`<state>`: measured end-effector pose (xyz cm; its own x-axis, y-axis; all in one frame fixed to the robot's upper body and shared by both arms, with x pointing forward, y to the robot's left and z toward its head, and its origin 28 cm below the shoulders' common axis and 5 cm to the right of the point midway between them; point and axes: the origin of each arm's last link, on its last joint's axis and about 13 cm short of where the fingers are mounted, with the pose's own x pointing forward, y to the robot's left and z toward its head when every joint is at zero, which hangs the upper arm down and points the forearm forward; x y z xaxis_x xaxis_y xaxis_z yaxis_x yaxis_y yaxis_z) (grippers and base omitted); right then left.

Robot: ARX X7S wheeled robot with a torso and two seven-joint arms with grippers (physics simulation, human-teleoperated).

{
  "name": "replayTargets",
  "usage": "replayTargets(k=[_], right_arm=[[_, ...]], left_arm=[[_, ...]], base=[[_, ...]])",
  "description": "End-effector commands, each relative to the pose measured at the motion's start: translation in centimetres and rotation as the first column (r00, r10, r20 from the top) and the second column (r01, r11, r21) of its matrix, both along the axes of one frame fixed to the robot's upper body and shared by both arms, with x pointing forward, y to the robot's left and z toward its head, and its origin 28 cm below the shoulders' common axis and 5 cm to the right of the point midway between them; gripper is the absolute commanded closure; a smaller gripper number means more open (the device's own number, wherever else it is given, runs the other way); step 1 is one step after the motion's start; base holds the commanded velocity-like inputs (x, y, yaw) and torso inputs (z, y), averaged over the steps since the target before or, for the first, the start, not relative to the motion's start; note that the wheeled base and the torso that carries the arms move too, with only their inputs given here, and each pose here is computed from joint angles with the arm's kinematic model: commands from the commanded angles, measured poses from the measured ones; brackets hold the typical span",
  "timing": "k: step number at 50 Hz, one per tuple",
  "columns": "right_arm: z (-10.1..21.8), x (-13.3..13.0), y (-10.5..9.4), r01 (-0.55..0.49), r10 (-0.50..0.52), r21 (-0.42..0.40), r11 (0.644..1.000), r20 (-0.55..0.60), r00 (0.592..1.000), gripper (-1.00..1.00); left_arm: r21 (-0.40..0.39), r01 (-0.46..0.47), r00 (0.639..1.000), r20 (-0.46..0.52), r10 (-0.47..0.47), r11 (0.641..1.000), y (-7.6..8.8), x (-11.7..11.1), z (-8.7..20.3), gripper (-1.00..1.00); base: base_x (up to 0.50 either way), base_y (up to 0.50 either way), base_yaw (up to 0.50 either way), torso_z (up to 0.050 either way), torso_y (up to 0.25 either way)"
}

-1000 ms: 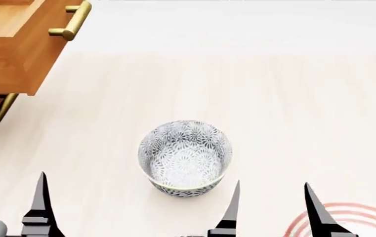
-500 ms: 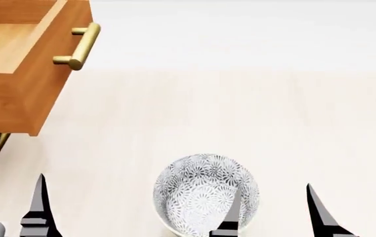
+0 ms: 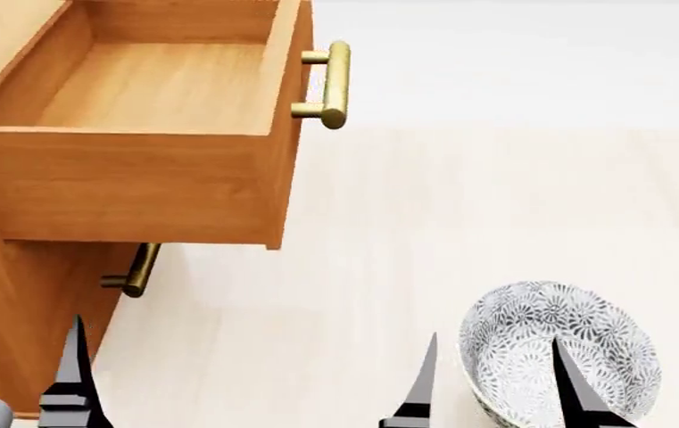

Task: Put the ketchup in the top drawer of the cabinet.

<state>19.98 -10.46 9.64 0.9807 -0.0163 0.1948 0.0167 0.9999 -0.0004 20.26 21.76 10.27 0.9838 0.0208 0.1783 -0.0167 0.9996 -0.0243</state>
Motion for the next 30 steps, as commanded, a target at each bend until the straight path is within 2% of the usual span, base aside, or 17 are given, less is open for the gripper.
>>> replayTargets(k=[1,12,13,30], right_arm=[[-0.07,0.0,0.03,0.0,0.0,-0.001,1.0,-0.004,1.0,-1.0],[-0.28,0.01,0.01,0.004,-0.004,-0.004,1.0,0.0,1.0,-1.0],[-0.24,-0.02,0.0,-0.011,0.01,0.025,1.0,0.011,1.0,-1.0],[-0.12,0.04,-0.02,0.003,-0.003,0.009,1.0,0.001,1.0,-1.0]], left_arm=[[0.0,0.003,1.0,-0.001,-0.003,1.0,-0.03,-0.03,-0.01,-1.0],[-0.005,0.005,1.0,-0.002,-0.005,1.0,-0.03,-0.02,0.0,-1.0],[-0.006,0.004,1.0,-0.001,-0.004,1.0,-0.01,-0.04,0.01,-1.0],[-0.003,-0.002,1.0,-0.005,0.002,1.0,0.04,0.0,-0.01,-1.0]], base=[[0.0,0.5,0.0,0.0,0.0],[0.0,0.5,0.0,0.0,0.0],[0.0,0.0,0.0,0.0,0.0],[0.0,0.0,0.0,0.0,0.0]])
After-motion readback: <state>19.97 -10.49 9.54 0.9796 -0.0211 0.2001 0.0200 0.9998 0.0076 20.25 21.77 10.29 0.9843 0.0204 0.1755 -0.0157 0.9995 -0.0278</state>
